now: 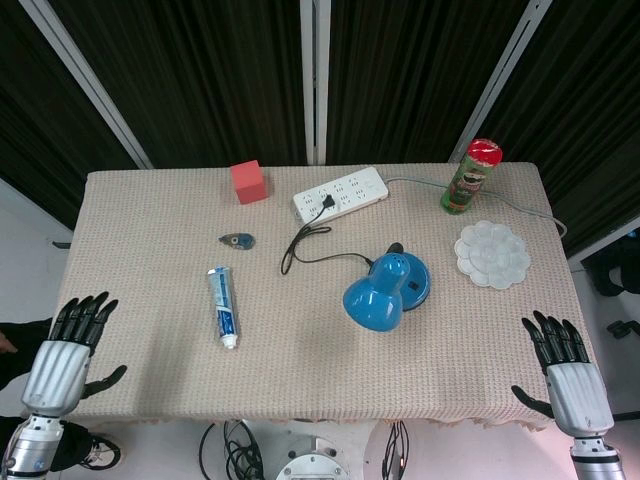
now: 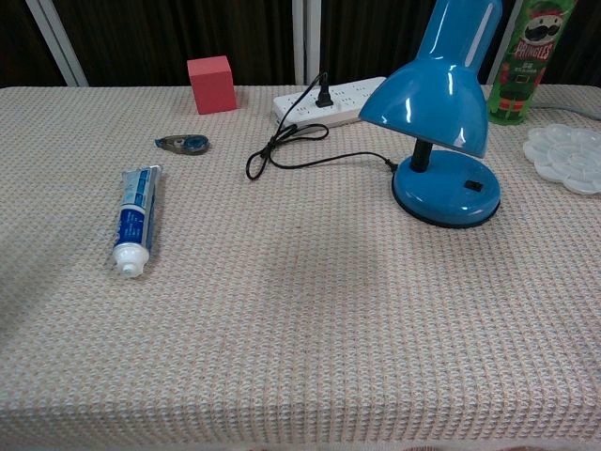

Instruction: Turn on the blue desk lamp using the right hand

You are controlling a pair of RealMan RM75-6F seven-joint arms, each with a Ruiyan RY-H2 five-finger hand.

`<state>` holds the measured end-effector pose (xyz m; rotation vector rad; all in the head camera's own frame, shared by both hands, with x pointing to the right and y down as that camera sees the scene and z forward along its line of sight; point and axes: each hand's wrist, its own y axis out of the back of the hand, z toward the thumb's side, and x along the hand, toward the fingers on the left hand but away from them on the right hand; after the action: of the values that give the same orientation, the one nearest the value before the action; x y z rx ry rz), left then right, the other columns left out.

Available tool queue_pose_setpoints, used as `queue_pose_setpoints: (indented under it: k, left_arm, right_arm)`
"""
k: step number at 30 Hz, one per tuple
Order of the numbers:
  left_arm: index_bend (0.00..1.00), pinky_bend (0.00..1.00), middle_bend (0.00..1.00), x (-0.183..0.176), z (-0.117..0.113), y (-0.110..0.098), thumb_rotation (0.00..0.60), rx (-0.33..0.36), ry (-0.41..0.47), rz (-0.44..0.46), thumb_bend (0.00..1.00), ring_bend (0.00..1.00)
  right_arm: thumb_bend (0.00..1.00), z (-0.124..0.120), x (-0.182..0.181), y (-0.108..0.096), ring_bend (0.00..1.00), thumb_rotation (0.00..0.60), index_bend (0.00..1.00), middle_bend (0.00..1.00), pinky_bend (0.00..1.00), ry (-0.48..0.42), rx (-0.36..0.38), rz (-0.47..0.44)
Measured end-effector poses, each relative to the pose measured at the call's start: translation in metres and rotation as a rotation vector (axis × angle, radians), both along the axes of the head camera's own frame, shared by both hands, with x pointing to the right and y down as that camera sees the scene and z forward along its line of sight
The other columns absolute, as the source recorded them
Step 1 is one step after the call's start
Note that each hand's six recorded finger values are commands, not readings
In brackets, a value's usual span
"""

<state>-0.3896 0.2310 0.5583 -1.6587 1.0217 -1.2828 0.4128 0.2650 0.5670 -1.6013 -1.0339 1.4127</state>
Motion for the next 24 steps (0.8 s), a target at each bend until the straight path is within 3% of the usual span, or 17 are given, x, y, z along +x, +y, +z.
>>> queue_pose_setpoints:
  k: [24]
  left_arm:
    - [0.0,0.0,0.0,-0.007,0.005,-0.004,0.6,-0.013,0.0,-0.018,0.14,0.0]
  right_arm:
    - [0.02,0.009,-0.005,-0.011,0.0,0.6,0.0,0.0,0.0,0.014,-0.032,-0.011]
